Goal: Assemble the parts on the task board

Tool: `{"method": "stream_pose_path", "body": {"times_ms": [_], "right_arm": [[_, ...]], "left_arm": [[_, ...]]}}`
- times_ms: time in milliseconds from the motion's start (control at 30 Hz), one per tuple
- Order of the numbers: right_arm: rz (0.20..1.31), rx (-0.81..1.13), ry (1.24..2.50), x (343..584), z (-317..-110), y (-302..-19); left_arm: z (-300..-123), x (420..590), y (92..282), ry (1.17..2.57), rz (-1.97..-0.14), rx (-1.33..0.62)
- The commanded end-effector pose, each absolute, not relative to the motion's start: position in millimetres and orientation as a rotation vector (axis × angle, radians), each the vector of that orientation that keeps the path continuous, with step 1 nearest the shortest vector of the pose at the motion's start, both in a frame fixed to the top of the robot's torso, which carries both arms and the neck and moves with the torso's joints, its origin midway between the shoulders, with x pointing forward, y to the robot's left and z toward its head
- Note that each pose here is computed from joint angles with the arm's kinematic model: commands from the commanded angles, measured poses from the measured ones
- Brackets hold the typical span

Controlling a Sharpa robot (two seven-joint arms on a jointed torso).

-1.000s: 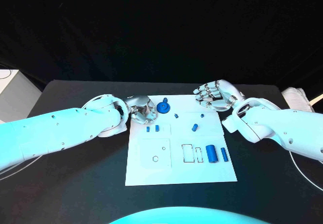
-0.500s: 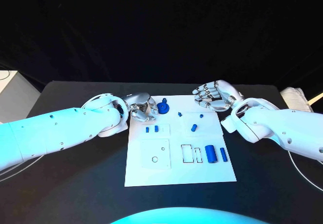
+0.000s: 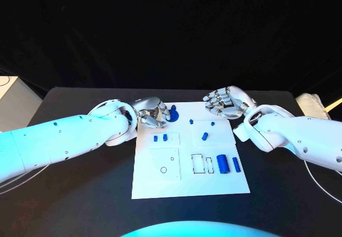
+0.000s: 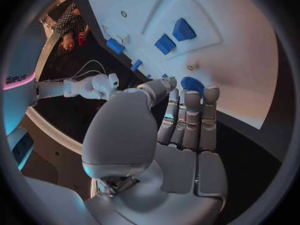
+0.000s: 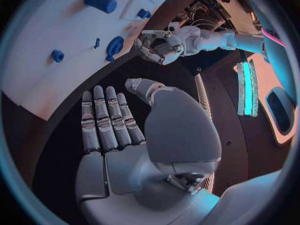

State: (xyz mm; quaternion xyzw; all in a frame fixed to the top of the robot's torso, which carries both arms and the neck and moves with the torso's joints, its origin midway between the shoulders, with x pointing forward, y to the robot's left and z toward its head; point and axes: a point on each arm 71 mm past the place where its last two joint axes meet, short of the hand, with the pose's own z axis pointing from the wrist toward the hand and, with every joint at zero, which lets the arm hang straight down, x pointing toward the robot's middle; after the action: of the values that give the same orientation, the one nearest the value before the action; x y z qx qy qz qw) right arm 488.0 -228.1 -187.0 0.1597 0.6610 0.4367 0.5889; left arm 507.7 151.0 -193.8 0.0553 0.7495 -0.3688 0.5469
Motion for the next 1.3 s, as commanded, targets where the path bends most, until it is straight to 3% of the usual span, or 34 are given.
{"method": "stream_pose_path", "body": {"times_ms": [33, 567, 1000, 1300], "right_arm": [[1.027, 0.357, 1.540, 487.7, -187.0, -226.7], [0.988, 0.335, 1.550, 490.2, -188.1, -228.0], [0.882, 0.147, 1.621, 498.3, -182.9, -226.8], [0.775, -0.005, 1.664, 503.5, -181.7, -217.6]], "left_arm": [[-187.8, 506.3, 141.8, 1.712, -0.953, 0.122], [-176.8, 512.9, 117.1, 1.664, -1.008, 0.147], [-170.8, 511.2, 138.0, 1.735, -1.096, -0.089], [-170.2, 509.6, 142.9, 1.755, -1.112, -0.132]]}}
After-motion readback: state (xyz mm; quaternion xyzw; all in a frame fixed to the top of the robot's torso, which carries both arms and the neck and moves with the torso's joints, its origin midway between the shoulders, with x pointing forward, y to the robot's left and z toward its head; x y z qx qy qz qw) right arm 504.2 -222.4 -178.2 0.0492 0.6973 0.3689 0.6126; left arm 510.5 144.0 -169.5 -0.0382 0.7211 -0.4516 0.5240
